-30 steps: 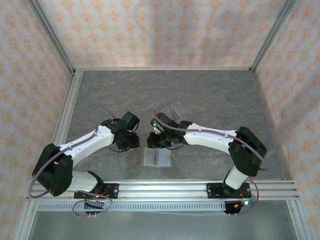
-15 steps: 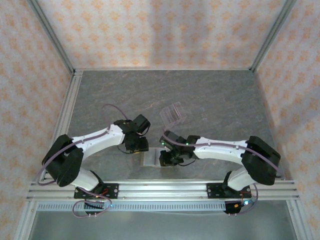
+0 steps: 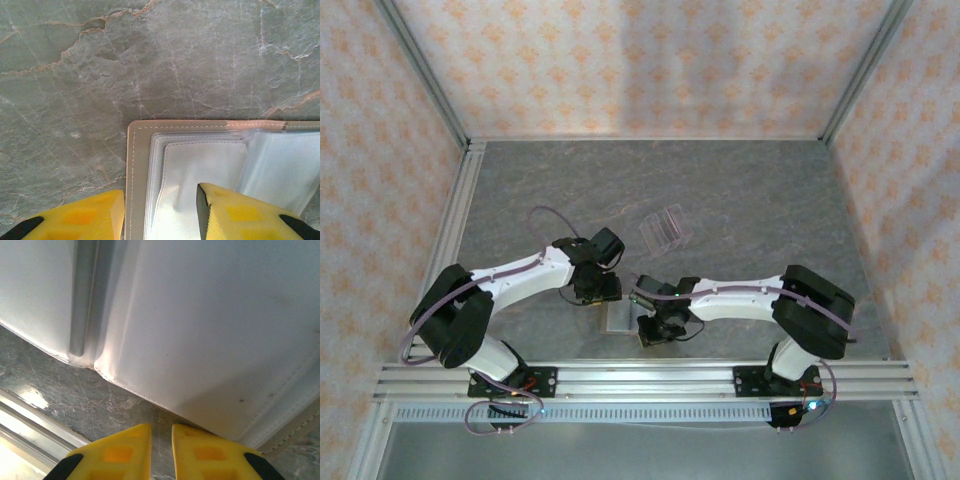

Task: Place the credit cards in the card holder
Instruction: Rotate the card holder at the bottom-center of the table.

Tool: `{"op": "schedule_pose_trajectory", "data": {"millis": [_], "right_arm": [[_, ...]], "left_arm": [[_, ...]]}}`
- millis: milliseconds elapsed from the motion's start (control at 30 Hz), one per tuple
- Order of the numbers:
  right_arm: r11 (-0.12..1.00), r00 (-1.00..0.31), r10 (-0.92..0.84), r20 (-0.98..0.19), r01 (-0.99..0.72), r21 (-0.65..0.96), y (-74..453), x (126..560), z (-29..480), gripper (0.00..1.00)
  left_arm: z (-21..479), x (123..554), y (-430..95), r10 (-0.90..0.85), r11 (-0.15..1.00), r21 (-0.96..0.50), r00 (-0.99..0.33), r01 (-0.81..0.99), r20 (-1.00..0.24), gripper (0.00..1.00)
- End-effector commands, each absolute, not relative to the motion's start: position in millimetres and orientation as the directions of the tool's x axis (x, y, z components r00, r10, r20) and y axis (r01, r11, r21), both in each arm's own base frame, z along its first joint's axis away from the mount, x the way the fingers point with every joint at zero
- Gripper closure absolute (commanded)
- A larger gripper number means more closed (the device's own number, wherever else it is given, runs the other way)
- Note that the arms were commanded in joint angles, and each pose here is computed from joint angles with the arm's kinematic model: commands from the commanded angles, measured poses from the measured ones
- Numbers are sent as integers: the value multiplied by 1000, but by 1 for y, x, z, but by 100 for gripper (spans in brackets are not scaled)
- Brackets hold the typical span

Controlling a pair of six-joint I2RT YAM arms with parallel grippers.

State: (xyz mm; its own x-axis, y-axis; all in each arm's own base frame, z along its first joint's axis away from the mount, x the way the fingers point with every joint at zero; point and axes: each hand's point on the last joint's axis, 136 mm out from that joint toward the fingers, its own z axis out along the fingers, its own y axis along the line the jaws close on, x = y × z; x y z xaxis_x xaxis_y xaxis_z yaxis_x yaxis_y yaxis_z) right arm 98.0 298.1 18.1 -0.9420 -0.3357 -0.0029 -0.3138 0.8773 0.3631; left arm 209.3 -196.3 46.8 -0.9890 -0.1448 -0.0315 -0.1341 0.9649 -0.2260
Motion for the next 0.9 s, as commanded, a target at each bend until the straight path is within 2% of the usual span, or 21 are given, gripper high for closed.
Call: {"op": "schedule_pose_trajectory", "data": {"millis": [0, 333, 633, 867], "right_arm": [[911, -956, -291, -21, -284, 300, 286, 114, 7, 81], [918, -973, -217, -80, -232, 322, 290, 158, 25, 81], [883, -963, -233, -137, -268, 386, 308, 168, 68, 80], [913, -964, -89, -251, -180, 367, 266, 216, 118, 69]], "left_arm": [[51, 210, -196, -146, 966, -225, -988, -131, -54, 56], [54, 210, -194, -152, 965, -225, -986, -135, -62, 56], [58, 207, -188, -159, 966, -218, -984, -140, -75, 54], [70, 199, -181, -184, 958, -239, -979, -157, -93, 52]]}}
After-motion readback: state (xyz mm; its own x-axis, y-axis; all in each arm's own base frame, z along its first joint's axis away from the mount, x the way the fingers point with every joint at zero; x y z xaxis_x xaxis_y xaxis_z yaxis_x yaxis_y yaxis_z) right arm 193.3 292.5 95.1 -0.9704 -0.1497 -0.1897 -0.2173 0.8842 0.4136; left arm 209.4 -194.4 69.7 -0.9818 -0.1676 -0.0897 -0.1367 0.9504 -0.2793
